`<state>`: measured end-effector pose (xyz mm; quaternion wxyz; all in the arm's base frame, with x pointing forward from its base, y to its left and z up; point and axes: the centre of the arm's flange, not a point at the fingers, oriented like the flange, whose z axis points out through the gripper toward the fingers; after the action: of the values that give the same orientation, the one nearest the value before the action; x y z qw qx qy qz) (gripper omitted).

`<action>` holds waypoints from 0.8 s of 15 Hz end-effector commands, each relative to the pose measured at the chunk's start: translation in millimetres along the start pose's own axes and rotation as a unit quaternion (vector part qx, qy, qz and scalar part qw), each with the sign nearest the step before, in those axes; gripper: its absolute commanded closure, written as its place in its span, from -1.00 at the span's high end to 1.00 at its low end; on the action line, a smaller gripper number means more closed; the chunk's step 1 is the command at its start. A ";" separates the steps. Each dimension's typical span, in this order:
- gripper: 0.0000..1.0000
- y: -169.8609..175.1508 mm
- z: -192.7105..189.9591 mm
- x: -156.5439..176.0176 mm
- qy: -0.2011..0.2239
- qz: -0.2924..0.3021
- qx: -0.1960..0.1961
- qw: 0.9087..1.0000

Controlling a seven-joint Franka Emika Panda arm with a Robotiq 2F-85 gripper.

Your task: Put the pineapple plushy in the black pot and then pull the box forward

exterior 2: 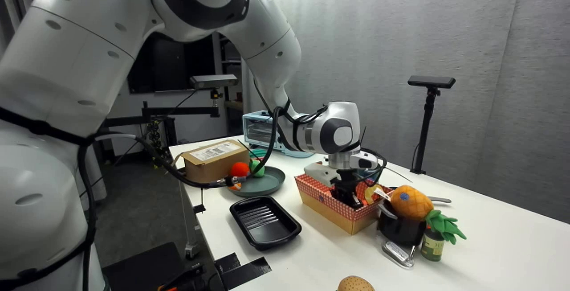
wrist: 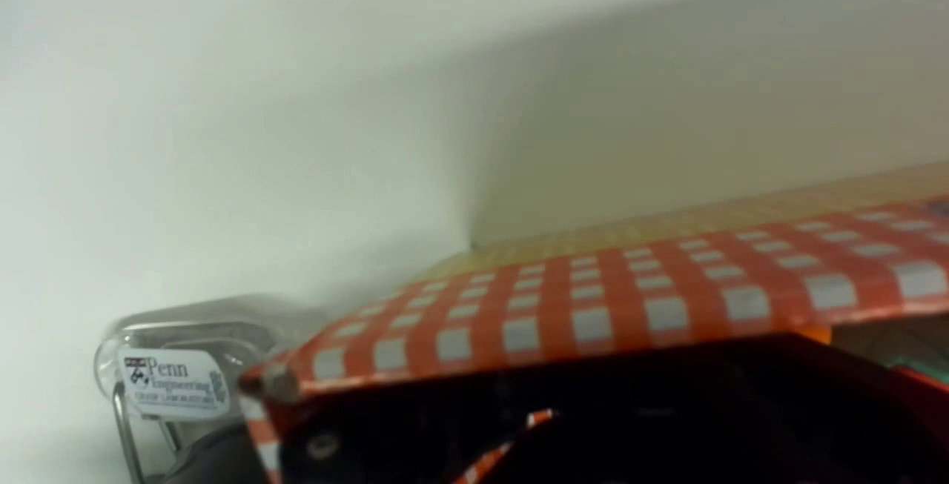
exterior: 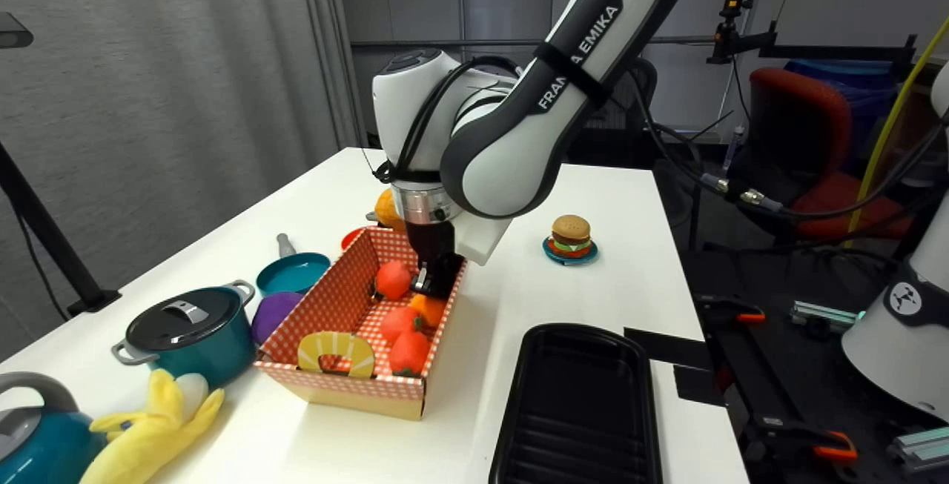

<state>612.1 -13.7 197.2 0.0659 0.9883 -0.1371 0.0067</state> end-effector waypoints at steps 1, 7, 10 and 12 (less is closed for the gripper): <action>-1.00 -2.1 4.0 -26.3 -0.026 0.035 0.005 0.999; -1.00 -9.7 -11.0 -89.7 -0.045 0.084 0.018 0.995; -1.00 -16.7 -18.4 -125.0 -0.056 0.106 0.024 0.992; -1.00 -21.1 -25.4 -140.5 -0.052 0.120 0.031 0.991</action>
<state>524.4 31.6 199.2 0.0444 0.9720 -0.2281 -0.0354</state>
